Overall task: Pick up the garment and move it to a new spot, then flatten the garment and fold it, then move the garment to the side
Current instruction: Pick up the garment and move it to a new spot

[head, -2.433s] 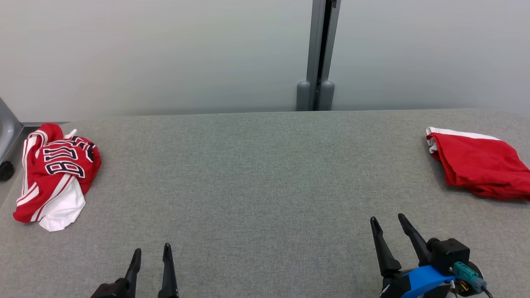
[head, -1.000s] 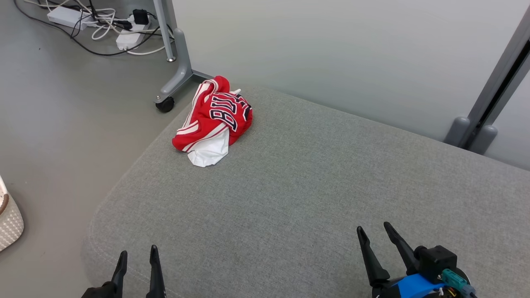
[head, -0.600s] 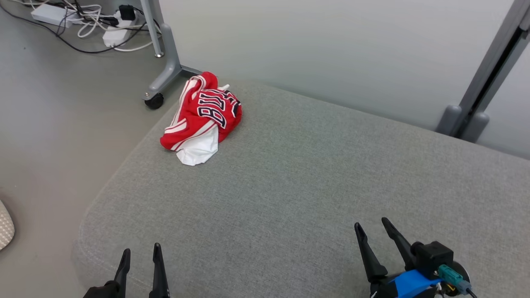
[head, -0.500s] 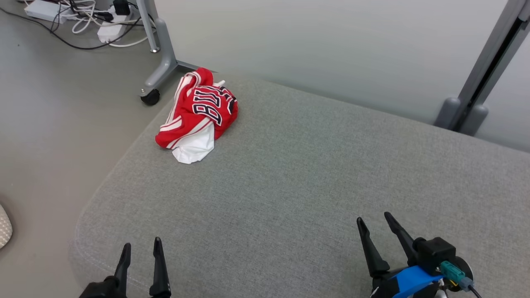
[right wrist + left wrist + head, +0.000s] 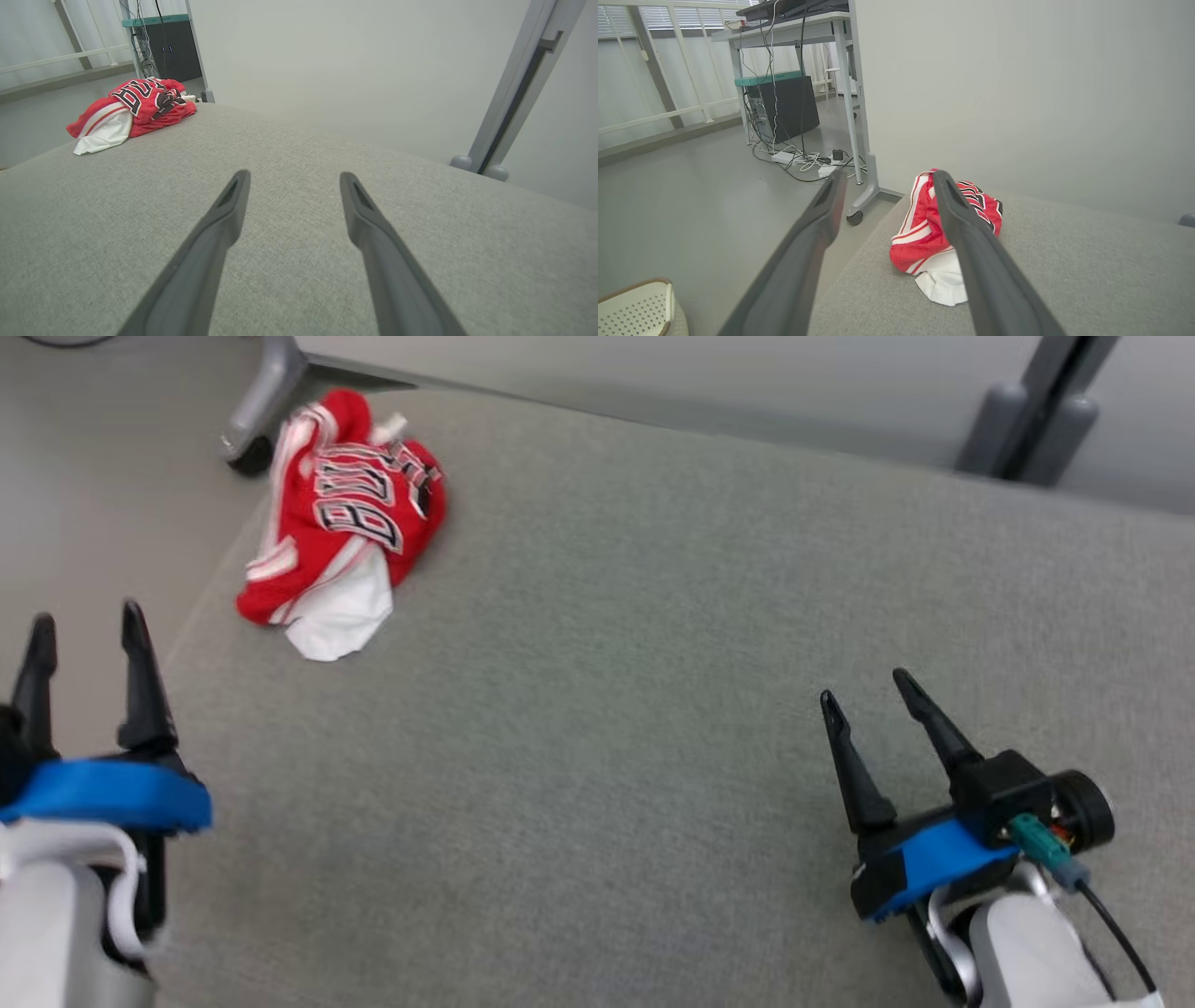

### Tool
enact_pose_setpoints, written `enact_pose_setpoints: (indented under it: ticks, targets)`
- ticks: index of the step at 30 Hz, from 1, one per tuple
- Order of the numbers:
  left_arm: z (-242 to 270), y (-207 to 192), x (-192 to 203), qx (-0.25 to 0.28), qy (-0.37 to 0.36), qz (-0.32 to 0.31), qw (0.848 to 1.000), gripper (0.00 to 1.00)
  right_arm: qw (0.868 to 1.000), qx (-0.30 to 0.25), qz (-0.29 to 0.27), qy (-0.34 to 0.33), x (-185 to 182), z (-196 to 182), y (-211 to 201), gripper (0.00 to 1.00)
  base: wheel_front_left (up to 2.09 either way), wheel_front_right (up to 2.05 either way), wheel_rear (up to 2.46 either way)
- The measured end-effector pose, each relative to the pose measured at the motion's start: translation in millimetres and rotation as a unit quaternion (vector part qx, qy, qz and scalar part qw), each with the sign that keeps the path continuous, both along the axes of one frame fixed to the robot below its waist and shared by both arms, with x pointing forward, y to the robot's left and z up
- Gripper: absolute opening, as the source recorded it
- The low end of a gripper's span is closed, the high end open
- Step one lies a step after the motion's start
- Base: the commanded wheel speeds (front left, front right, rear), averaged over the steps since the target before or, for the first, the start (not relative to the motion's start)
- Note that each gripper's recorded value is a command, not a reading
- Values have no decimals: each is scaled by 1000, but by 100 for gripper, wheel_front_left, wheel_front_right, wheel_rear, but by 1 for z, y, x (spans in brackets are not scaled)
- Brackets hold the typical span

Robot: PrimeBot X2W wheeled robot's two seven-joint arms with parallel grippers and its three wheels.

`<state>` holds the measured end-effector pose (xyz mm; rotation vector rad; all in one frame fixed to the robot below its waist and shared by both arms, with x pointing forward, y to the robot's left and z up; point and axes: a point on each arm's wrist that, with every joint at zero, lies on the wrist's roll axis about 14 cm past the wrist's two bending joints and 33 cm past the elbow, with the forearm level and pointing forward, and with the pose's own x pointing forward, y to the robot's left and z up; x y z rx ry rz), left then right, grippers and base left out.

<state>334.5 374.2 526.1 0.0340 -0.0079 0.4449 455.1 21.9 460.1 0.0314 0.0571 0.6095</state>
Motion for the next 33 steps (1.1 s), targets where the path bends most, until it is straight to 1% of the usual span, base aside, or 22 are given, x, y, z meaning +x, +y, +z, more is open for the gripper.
enact_pose_setpoints:
  ticks: [3, 7, 11, 17, 18, 20, 22, 26, 30, 31, 32, 33]
  targets:
    - [-10, 8, 34, 2, 39, -15, 999, 100, 1000, -10, -11, 0, 12, -5, -8, 100, 0, 0, 0]
    - [-55, 7, 69, -43, 118, -37, 991, 100, 999, -30, -22, 11, 20, -18, -19, 100, 0, 0, 0]
    - [-98, 2, 91, -49, 195, -64, 977, 100, 998, -52, -42, 22, 28, -32, -36, 100, 0, 0, 0]
    - [-150, -8, 106, -72, 269, -82, 957, 100, 994, -73, -67, 37, 33, -49, -56, 100, 0, 0, 0]
    - [-153, -4, 109, -64, 273, -80, 957, 100, 994, -74, -70, 39, 34, -51, -59, 100, 0, 0, 0]
    - [-154, 11, 112, -32, 284, -71, 956, 100, 993, -76, -75, 42, 35, -54, -63, 100, 0, 0, 0]
    - [-158, 18, 114, -26, 292, -62, 954, 100, 993, -76, -77, 43, 36, -56, -65, 100, 0, 0, 0]
    - [-170, 20, 114, -5, 322, -67, 944, 100, 993, -78, -80, 48, 36, -61, -68, 100, 0, 0, 0]
    - [-174, 18, 118, -3, 325, -70, 943, 100, 993, -73, -80, 52, 33, -61, -68, 100, 0, 0, 0]
    - [-173, 18, 118, -1, 324, -71, 943, 45, 993, -72, -81, 52, 32, -61, -69, 100, 0, 0, 0]
    - [-172, 18, 119, 0, 322, -71, 944, 21, 993, -72, -83, 52, 31, -60, -70, 100, 0, 0, 0]
    - [-171, 18, 121, 2, 319, -73, 945, 0, 992, -72, -85, 50, 31, -59, -72, 100, 0, 0, 0]
